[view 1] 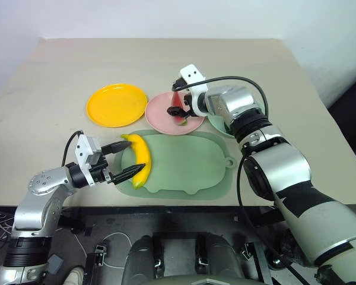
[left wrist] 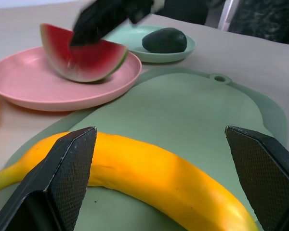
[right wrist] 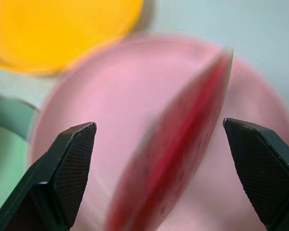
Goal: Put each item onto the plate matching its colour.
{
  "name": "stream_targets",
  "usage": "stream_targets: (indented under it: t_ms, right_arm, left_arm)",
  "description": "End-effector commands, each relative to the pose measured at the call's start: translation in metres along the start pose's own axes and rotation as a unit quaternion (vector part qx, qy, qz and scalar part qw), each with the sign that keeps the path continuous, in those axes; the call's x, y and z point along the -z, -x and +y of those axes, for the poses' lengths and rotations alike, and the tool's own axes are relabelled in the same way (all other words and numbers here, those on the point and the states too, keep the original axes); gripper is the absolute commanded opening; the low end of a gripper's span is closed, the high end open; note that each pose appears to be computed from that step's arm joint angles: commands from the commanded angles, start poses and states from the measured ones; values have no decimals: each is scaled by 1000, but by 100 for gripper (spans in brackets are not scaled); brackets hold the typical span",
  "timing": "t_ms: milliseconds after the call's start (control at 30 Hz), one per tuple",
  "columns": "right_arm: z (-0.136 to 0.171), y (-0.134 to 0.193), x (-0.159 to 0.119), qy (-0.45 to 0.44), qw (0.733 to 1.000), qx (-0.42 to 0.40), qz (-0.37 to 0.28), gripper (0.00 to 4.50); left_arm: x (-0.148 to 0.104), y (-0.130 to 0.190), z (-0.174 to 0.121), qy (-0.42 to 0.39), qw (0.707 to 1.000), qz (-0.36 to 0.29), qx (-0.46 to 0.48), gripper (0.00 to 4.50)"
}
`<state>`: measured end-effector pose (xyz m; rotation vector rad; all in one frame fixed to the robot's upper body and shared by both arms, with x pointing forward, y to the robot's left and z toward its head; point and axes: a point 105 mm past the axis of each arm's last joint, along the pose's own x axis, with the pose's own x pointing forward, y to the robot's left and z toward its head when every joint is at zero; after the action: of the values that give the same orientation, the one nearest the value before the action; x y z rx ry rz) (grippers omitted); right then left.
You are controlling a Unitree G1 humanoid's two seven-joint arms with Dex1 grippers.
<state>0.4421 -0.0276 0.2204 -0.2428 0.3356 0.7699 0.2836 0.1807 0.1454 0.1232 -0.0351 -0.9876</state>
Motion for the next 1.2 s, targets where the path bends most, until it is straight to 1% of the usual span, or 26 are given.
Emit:
stream_targets:
  t_ms: [33,133,233,300,367,467,567,633,733,867,967,1200]
  right_arm:
    - [8,33,-19,19,996,-31,-77,448]
    - [13,55,-7,25,995,-41,-89,448]
    - [29,85,7,54,987,-87,-121,448]
    - [36,101,21,57,985,-102,-126,448]
    - [35,113,32,40,982,-102,-154,448]
    - [33,132,41,38,970,-95,-221,448]
    - [35,145,60,28,966,-99,-236,448]
    - [32,147,71,11,966,-86,-243,448]
    - [30,148,79,17,961,-69,-268,448]
    - [45,150,89,34,958,-96,-267,448]
    - [53,148,96,66,961,-113,-243,448]
    - [56,139,91,84,958,-122,-246,448]
  left_arm:
    - [-15,2,-1,-26,999,-20,1,450]
    - [-14,2,-1,-26,999,-20,1,450]
    - [-14,3,-2,-25,999,-22,-4,450]
    - [-14,4,-3,-21,999,-24,-10,450]
    - [-13,3,-6,-18,999,-25,-14,450]
    - [-14,2,-8,-15,999,-33,-26,450]
    - [-16,4,-6,-17,998,-41,-42,450]
    - [-18,6,-5,-16,997,-46,-52,450]
    - [-20,5,-6,-11,996,-57,-65,450]
    - [-25,2,-9,-5,994,-66,-82,450]
    - [-26,0,-9,4,993,-64,-97,450]
    - [-30,-7,-1,21,984,-35,-172,450]
